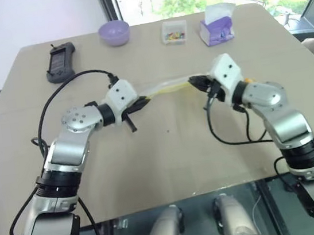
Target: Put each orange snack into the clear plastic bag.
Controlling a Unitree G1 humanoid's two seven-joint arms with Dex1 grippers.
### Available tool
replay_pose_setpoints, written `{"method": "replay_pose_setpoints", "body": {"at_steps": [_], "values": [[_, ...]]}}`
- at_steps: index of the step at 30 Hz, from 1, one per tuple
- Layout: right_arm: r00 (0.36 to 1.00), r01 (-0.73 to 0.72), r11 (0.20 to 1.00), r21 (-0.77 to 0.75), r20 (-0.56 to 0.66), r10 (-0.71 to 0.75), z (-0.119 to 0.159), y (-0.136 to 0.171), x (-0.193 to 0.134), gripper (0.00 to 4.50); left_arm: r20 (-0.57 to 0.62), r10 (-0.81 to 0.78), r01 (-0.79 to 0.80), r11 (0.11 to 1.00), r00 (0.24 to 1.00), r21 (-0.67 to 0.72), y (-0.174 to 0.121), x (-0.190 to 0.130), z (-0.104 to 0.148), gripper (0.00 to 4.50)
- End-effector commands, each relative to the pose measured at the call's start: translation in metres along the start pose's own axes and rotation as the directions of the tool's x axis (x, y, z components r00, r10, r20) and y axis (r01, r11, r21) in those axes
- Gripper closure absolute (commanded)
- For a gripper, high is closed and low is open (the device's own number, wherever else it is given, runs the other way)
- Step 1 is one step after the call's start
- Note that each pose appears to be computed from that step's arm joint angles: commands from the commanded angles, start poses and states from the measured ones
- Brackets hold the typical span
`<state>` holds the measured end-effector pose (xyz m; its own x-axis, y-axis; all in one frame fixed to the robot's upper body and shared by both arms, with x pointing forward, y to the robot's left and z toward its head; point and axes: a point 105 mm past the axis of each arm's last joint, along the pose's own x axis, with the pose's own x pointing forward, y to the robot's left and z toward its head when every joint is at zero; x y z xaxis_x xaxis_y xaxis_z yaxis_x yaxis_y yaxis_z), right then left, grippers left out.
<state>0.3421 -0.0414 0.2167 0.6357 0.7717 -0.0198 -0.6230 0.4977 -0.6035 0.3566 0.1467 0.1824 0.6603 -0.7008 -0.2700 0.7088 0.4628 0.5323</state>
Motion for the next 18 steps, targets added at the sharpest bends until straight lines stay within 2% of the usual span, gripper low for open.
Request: {"method": "replay_pose_setpoints", "body": {"at_steps": [1,6,9,12,18], "values": [[0.998,0.023,0.998,-0.055,0.058,-0.020,0.018,-0.004,0.003,4.45,0.041,0.044,-0.046,0.998,0.998,0.046,0.008,-0.005,0.017,4.50],[0.998,-0.013,0.994,-0.111,0.052,0.018,0.017,0.003,0.007,4.45,0.044,0.051,-0.053,0.998,0.998,0.041,0.006,-0.005,0.019,4.50],[0.999,-0.016,0.988,-0.152,0.042,0.023,0.014,0.006,0.007,3.81,0.045,0.051,-0.053,0.998,0.998,0.039,0.005,-0.005,0.019,4.50],[1.000,-0.007,0.979,-0.204,0.027,0.013,0.012,0.004,0.010,2.55,0.044,0.051,-0.053,0.998,0.998,0.041,0.004,-0.005,0.019,4.50],[1.000,0.014,0.979,-0.204,0.026,-0.009,0.013,-0.004,0.016,2.55,0.043,0.052,-0.054,0.998,0.998,0.042,0.003,-0.005,0.019,4.50]]}}
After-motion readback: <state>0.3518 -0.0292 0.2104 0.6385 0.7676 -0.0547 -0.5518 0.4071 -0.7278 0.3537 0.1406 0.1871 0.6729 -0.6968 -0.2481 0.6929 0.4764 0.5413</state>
